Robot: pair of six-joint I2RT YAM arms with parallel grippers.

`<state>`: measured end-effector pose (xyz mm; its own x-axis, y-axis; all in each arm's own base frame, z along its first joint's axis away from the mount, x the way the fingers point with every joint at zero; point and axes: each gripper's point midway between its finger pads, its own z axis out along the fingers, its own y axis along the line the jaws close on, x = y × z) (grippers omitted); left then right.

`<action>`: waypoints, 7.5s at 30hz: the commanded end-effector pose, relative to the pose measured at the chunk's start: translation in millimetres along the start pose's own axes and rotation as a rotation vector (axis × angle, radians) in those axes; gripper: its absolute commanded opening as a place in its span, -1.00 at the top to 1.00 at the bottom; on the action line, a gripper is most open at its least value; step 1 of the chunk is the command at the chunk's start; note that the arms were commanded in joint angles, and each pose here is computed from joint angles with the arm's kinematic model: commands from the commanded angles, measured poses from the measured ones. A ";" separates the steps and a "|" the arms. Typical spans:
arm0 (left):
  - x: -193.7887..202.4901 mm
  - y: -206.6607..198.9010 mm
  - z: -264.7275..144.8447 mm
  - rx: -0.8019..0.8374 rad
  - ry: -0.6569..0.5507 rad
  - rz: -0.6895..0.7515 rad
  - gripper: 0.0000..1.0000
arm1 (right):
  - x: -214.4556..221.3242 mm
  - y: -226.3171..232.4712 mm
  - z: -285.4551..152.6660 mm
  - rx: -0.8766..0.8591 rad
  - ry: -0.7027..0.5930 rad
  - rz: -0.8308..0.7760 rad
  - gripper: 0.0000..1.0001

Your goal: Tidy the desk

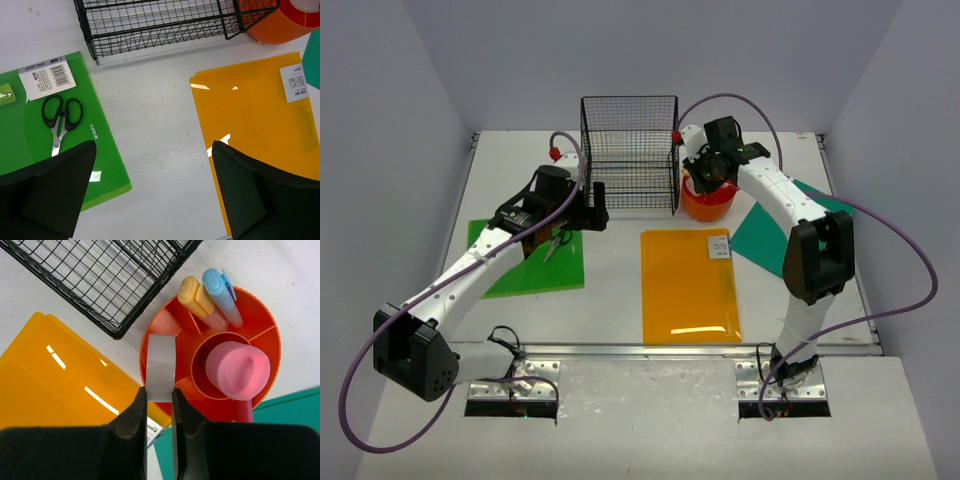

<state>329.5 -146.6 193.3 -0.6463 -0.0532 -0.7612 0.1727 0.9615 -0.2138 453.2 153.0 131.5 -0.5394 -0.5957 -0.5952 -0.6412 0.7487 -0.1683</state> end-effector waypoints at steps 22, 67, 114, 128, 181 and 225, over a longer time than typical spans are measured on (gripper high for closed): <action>51.2 120.0 35.3 -0.316 0.291 0.158 0.00 | -68.6 52.4 -87.5 -0.210 -0.231 0.091 -0.24; 60.4 92.4 53.7 -0.097 0.290 0.183 1.00 | -68.1 128.9 -115.0 -0.609 -0.277 0.328 -0.23; 63.8 166.2 140.6 -0.307 0.351 0.143 0.41 | -58.4 138.1 -100.9 -0.666 -0.219 0.411 -0.29; 42.7 129.7 106.0 -0.174 0.268 0.061 1.00 | -57.3 146.9 -112.5 -0.732 -0.229 0.460 -0.29; -36.3 -98.9 1.8 0.125 -0.079 0.361 -0.99 | -57.9 176.4 -112.9 -0.940 -0.207 0.537 1.00; -20.2 -69.5 15.4 0.244 0.058 0.276 -1.00 | 10.5 -16.8 -107.2 -0.301 -0.571 -0.651 1.00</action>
<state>339.0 -212.2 211.0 -0.6080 0.2194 -0.7630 0.4982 0.8537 -0.1515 395.3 101.1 198.2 0.1997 -0.5868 -0.7848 -0.8949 0.2170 -0.3900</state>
